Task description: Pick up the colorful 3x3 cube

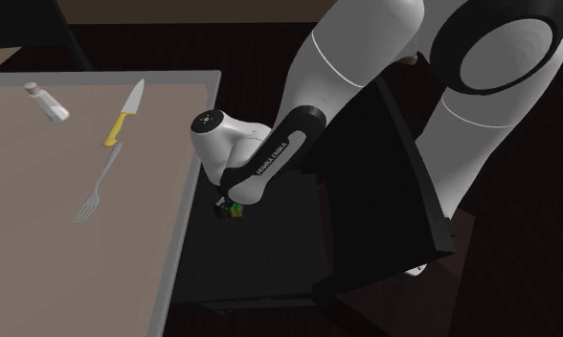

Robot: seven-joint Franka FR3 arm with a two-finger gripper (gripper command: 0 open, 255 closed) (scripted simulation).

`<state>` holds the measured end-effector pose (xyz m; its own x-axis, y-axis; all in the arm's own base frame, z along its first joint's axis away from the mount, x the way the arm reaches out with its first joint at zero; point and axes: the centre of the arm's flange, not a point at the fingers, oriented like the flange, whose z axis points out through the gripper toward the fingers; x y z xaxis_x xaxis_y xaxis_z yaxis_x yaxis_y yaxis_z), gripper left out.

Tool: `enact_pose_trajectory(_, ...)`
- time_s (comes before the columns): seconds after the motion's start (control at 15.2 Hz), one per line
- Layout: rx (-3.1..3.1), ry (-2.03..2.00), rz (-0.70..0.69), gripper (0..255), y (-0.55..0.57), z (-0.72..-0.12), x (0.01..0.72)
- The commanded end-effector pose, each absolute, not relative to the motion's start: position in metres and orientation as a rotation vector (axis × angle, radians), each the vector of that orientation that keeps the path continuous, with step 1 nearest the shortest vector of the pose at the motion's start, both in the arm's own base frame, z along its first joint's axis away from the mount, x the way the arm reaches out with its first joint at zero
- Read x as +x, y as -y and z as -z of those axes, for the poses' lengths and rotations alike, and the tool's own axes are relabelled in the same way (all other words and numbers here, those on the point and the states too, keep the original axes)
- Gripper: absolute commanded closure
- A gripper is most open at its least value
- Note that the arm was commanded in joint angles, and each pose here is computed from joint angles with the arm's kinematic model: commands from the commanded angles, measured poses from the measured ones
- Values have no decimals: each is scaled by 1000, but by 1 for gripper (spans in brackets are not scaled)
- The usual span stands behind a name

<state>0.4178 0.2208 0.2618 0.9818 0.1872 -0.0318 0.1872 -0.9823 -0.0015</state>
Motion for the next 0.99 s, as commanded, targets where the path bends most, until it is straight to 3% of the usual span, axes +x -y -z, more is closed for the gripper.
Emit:
enact_pose_trajectory(0.0,3126,-296,49,255,-221,-260,417)
enact_pose_trajectory(0.92,3126,-295,49,255,-221,-286,418)
